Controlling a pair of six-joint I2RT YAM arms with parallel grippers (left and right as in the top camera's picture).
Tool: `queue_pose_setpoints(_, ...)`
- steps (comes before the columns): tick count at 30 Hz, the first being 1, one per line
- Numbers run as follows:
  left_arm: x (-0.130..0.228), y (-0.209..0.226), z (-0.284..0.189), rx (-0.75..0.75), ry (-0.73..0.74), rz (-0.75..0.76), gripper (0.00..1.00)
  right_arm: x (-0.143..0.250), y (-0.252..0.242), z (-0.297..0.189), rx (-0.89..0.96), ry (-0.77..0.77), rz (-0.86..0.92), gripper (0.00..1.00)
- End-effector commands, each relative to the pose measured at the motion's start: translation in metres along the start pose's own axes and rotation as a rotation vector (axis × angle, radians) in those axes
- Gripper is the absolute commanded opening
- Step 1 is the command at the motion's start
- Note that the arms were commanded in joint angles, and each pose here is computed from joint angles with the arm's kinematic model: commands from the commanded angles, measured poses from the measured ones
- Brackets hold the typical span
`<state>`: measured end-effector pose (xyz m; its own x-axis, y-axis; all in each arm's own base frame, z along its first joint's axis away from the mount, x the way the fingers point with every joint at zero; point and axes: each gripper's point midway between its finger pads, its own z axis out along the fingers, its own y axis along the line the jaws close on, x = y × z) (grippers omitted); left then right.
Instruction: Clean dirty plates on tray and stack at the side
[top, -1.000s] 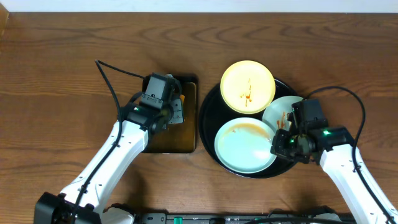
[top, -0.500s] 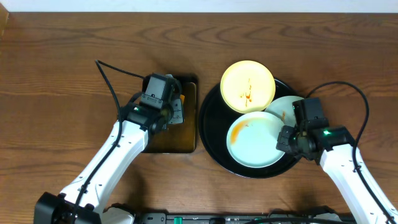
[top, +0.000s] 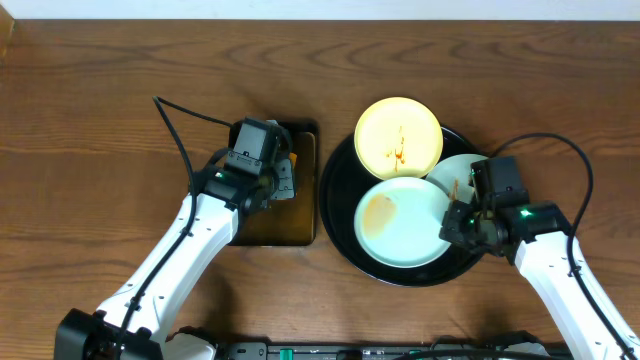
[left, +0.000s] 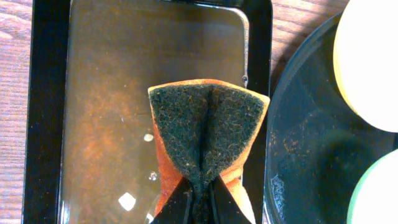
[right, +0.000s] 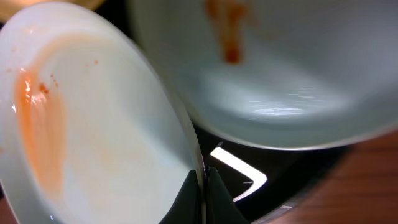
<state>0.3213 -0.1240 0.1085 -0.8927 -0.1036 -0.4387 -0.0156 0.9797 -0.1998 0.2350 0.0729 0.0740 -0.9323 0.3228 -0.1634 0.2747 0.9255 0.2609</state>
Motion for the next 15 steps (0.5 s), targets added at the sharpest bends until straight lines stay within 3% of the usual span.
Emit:
queue_pose_setpoints(1, 0.001, 0.004, 0.003, -0.017, 0.004, 0.010, 0.08, 0.008, 0.027, -0.007, -0.147, 0.062, -0.053, 0.01)
queue_pose_setpoints(5, 0.001, 0.004, 0.003, -0.017, 0.004, 0.010, 0.08, 0.005, 0.005, -0.005, -0.025, 0.037, 0.013, 0.01)
queue_pose_setpoints(10, 0.001, 0.004, 0.003, -0.017, 0.004, 0.010, 0.08, 0.008, 0.025, -0.006, -0.134, 0.059, -0.077, 0.01)
queue_pose_setpoints(15, 0.001, 0.004, 0.003, -0.017, 0.004, 0.010, 0.08, 0.001, 0.003, -0.005, -0.006, 0.012, 0.002, 0.01)
